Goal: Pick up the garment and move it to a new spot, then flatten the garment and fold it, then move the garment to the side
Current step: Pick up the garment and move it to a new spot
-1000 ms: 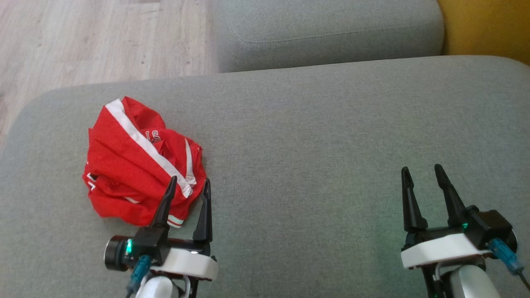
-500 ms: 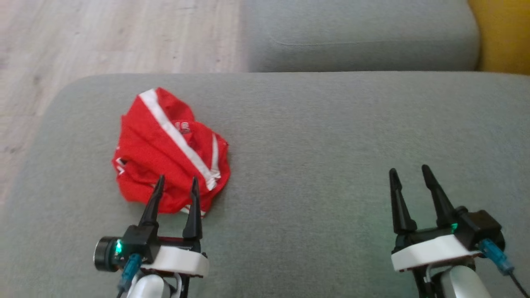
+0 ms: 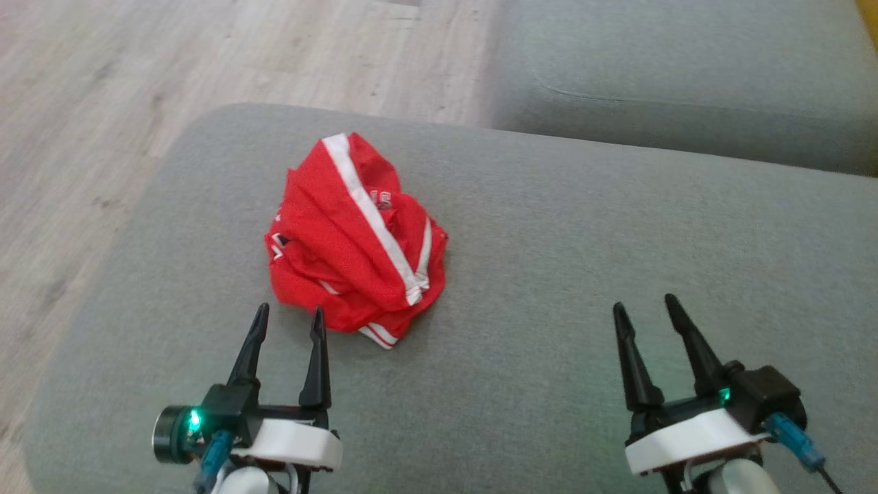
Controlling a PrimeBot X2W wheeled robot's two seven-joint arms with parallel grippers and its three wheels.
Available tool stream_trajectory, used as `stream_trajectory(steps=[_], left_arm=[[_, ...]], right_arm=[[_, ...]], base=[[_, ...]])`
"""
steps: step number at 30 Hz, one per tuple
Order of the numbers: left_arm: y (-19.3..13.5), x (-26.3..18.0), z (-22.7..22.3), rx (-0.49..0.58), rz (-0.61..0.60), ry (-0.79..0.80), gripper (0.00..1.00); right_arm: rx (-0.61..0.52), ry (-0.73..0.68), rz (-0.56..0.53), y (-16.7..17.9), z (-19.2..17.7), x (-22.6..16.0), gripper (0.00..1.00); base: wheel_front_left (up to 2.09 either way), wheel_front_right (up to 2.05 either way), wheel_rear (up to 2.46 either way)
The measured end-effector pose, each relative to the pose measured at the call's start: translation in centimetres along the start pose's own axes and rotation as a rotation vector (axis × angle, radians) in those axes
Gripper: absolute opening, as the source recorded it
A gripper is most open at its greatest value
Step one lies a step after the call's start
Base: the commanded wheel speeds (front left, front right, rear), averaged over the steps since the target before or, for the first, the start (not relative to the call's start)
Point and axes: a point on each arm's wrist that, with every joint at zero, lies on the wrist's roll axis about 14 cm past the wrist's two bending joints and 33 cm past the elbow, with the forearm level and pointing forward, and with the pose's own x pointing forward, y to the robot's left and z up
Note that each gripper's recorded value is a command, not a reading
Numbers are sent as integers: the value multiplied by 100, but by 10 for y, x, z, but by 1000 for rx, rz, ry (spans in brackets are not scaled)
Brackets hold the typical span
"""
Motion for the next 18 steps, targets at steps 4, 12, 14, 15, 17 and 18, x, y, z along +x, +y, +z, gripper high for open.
stream_trajectory(steps=[4,12,14,15,17,18], left_arm=[[8,-4,1,0,26,-3,100],[18,-10,1,0,60,-2,100],[18,-8,-1,1,57,4,100],[16,-7,-2,1,52,8,100],[11,-3,-5,3,30,19,100],[7,-1,-7,6,14,26,100]], right_arm=[[1,8,38,12,-2,4,100],[6,22,97,30,-7,10,100],[10,28,100,30,-10,9,100],[12,31,99,30,-11,9,100],[17,38,89,27,-14,8,100],[19,42,81,24,-15,8,100]], base=[[0,0,0],[0,0,0],[0,0,0],[0,0,0],[0,0,0],[0,0,0]])
